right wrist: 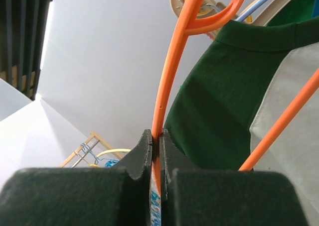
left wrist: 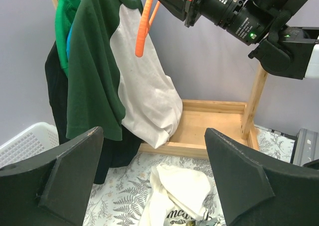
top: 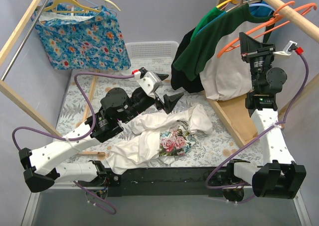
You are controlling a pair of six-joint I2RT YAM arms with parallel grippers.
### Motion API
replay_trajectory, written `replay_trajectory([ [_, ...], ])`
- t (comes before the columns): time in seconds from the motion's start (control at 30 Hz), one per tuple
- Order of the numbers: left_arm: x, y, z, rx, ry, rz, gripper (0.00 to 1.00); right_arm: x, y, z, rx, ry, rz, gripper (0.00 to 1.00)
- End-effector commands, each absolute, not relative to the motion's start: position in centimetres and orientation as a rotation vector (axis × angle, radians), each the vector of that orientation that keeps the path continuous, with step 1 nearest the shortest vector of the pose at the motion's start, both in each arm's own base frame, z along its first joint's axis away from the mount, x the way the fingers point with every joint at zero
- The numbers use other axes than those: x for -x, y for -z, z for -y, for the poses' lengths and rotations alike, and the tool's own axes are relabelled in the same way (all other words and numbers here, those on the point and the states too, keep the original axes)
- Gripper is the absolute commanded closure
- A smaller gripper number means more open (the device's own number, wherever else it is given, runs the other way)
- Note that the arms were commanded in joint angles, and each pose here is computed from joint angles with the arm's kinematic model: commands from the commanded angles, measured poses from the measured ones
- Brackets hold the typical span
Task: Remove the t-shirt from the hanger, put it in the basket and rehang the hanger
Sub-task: Place the hanger at the clothesline.
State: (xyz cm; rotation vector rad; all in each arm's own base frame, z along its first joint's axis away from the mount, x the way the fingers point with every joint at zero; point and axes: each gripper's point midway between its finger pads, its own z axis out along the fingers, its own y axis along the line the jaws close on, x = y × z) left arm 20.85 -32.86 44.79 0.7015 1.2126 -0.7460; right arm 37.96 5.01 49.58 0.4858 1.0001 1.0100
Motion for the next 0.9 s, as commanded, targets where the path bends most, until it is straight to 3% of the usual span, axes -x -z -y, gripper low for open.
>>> replay_trajectory([
  [0.0, -20.6, -44.4, 32.0, -0.691, 0.733, -1.226, 0.17, -37.1, -50.5, -3.7, -0.521, -1.082, -0.934, 0.99],
  [0.4, -21.0, -43.3, 31.9, -0.679, 0.718, -1.252, 0.16, -36.9, -48.2, -2.9, -0.571, -1.059, -0.982, 0.99],
  [0.47, -21.3, -43.1, 31.7, -0.661, 0.702, -1.267, 0.14, -36.3, -48.1, -3.2, -0.548, -1.043, -1.006, 0.86],
  [0.5, -21.5, -42.9, 31.6, -0.654, 0.696, -1.276, 0.13, -35.9, -48.4, -3.6, -0.511, -1.034, -1.021, 0.71],
  [0.6, -22.2, -42.2, 31.2, -0.615, 0.667, -1.314, 0.07, -34.8, -48.3, -4.4, -0.439, -0.958, -1.107, 0.45],
  [0.7, -22.8, -40.9, 31.0, -0.577, 0.65, -1.363, 0.03, -33.5, -47.7, -4.5, -0.387, -0.863, -1.17, 0.34],
  [0.87, -23.7, -37.5, 30.3, -0.512, 0.608, -1.487, 0.02, -29.7, -46.8, -4.8, -0.292, -0.732, -1.231, 0.27],
])
